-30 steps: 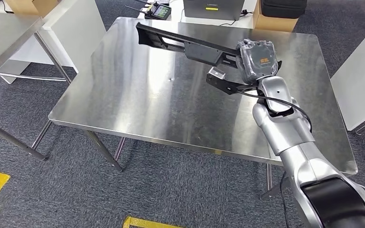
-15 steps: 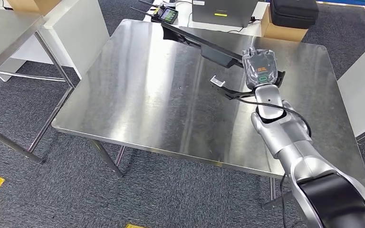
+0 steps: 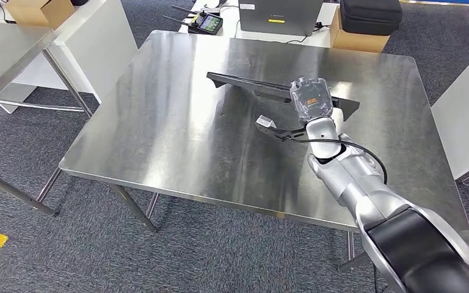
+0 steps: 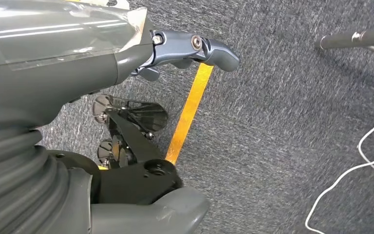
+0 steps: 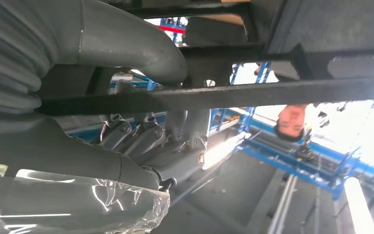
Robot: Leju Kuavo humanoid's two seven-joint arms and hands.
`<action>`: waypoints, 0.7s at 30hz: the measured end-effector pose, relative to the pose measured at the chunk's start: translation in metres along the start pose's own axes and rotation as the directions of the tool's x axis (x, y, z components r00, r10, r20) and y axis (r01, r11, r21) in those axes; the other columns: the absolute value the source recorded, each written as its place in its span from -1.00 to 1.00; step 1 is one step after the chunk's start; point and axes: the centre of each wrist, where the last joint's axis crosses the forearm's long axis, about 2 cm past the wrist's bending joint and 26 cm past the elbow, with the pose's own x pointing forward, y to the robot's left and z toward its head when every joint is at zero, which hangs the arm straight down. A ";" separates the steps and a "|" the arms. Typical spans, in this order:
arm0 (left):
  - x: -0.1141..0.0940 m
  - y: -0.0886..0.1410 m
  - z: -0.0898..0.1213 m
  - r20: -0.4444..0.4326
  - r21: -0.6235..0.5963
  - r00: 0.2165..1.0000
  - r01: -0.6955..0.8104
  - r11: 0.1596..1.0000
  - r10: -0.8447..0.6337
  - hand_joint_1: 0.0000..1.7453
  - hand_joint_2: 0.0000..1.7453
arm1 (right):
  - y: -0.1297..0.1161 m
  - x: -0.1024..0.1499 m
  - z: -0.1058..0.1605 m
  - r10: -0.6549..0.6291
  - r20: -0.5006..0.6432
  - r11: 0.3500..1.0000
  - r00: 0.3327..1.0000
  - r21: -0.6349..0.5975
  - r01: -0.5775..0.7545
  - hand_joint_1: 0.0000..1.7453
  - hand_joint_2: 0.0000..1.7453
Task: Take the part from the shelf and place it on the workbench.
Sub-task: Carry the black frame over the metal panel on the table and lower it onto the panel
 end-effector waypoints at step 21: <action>-0.009 0.016 0.009 -0.027 0.047 0.986 -0.165 0.985 0.166 -1.00 -1.00 | -0.005 0.048 0.011 -0.037 0.110 0.999 0.993 0.044 0.032 -1.00 1.00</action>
